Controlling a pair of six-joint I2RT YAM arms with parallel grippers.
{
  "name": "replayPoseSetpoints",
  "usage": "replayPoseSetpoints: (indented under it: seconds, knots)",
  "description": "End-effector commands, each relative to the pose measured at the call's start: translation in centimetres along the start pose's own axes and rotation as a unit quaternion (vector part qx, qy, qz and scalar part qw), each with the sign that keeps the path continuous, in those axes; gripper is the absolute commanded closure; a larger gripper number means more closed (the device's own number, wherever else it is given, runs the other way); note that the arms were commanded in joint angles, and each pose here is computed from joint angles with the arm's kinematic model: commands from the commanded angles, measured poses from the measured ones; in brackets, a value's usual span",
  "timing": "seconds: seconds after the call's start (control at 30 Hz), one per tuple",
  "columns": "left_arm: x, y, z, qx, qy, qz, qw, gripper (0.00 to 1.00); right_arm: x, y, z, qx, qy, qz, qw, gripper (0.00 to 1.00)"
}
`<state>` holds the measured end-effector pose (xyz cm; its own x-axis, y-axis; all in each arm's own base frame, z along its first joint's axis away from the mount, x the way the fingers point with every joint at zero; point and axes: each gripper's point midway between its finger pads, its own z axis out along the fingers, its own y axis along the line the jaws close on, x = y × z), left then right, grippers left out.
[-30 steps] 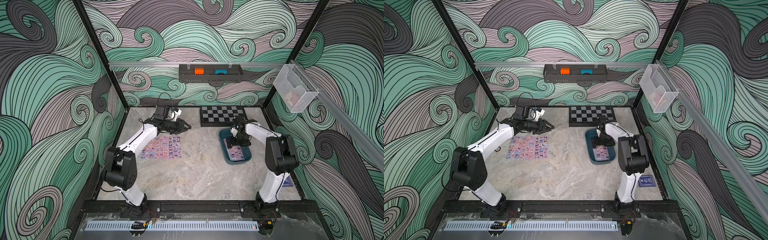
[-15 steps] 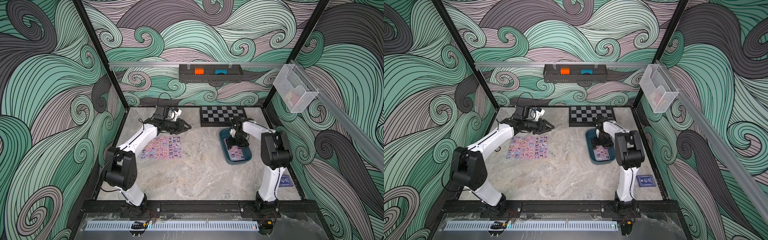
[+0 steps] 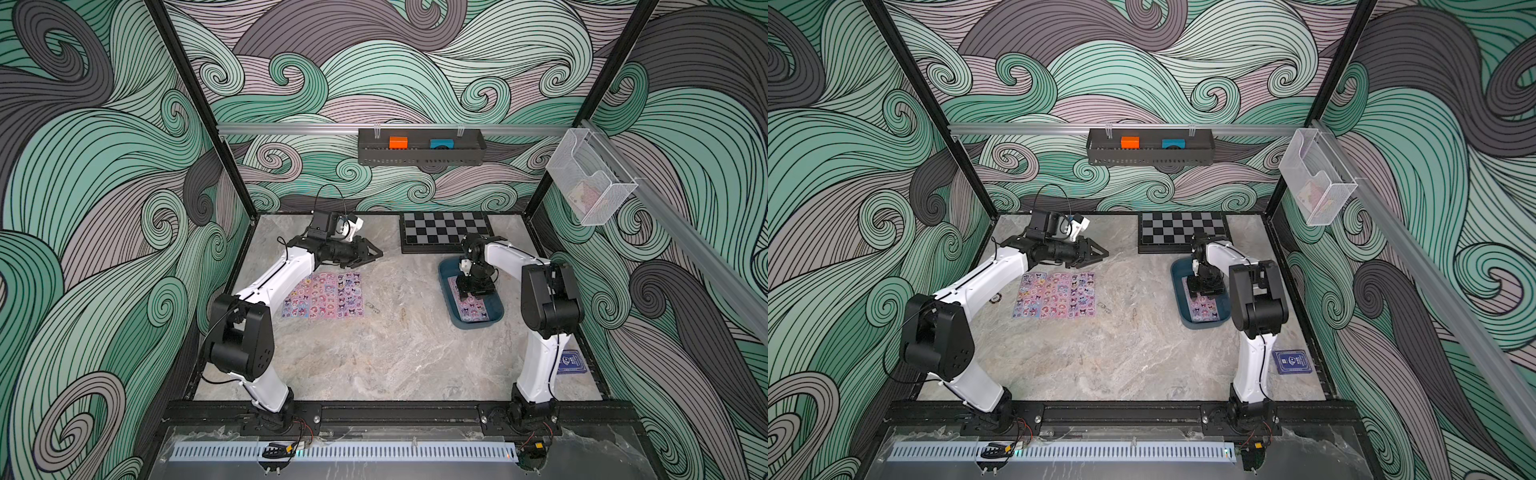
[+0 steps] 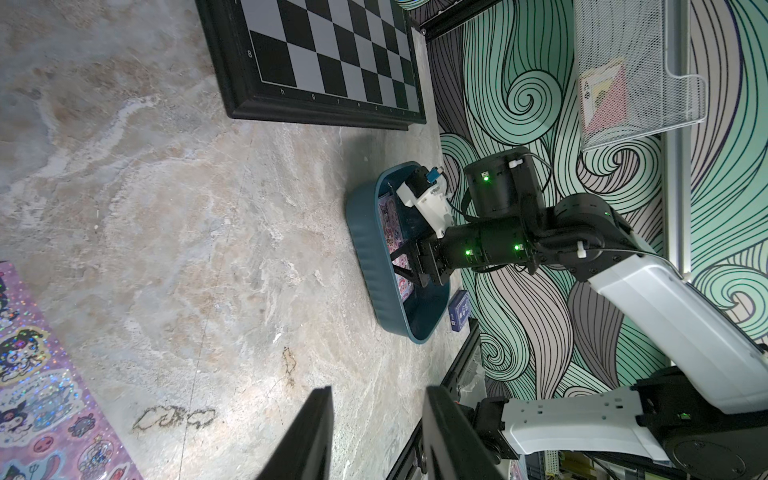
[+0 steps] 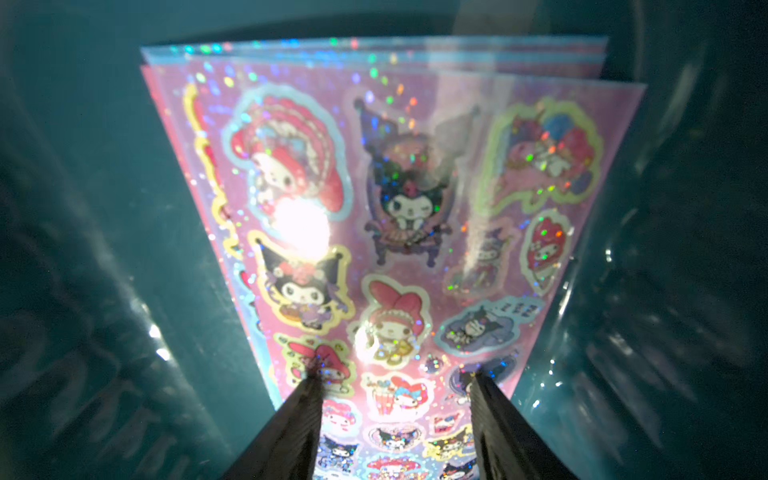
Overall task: Take the stickers out of the storage box
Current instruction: Pick up the sticker from the storage box.
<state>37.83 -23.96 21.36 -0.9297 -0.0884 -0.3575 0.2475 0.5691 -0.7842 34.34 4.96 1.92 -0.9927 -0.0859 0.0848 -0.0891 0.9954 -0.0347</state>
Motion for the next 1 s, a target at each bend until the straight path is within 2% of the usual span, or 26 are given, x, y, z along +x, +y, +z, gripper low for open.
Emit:
replayPoseSetpoints:
  seconds: [0.0, 0.03, 0.1, 0.37, 0.5, 0.73, 0.83, 0.97]
  knots:
    - [-1.0, -1.9, -0.8, 0.015, -0.01, 0.03, 0.999, 0.6, -0.4, 0.3, -1.3, -0.009, -0.012, 0.0, 1.0, 0.17]
    - [-1.0, -1.8, -0.8, 0.015, -0.009, 0.029, 0.999, 0.6, -0.3, 0.3, -1.4, -0.005, -0.014, 0.0, 1.0, 0.09]
    - [-1.0, -1.7, -0.6, 0.016, -0.008, 0.027, 0.999, 0.6, -0.3, 0.1, -1.5, 0.001, -0.017, -0.002, 1.0, 0.02]
    - [-1.1, -1.6, -0.5, 0.016, -0.006, 0.03, 0.999, 0.6, -0.3, 0.2, 0.6, 0.004, 0.016, 0.005, 1.0, 0.01]
    - [-1.0, -1.6, -0.6, 0.015, -0.006, 0.031, 0.999, 0.6, -0.4, 0.5, 1.1, -0.008, 0.03, 0.009, 0.999, 0.07]
    - [-1.1, -1.5, -0.8, 0.014, -0.008, 0.033, 0.999, 0.6, -0.8, 1.4, 2.3, -0.032, 0.049, 0.009, 0.998, 0.27]
    - [-1.1, -1.4, -0.9, 0.013, -0.008, 0.033, 0.999, 0.6, -0.8, 1.6, 1.8, -0.037, 0.043, 0.01, 0.998, 0.29]
    - [-1.2, -1.2, -0.7, 0.012, -0.007, 0.03, 0.999, 0.6, -0.7, 1.5, -0.9, -0.041, 0.008, 0.011, 0.999, 0.3]
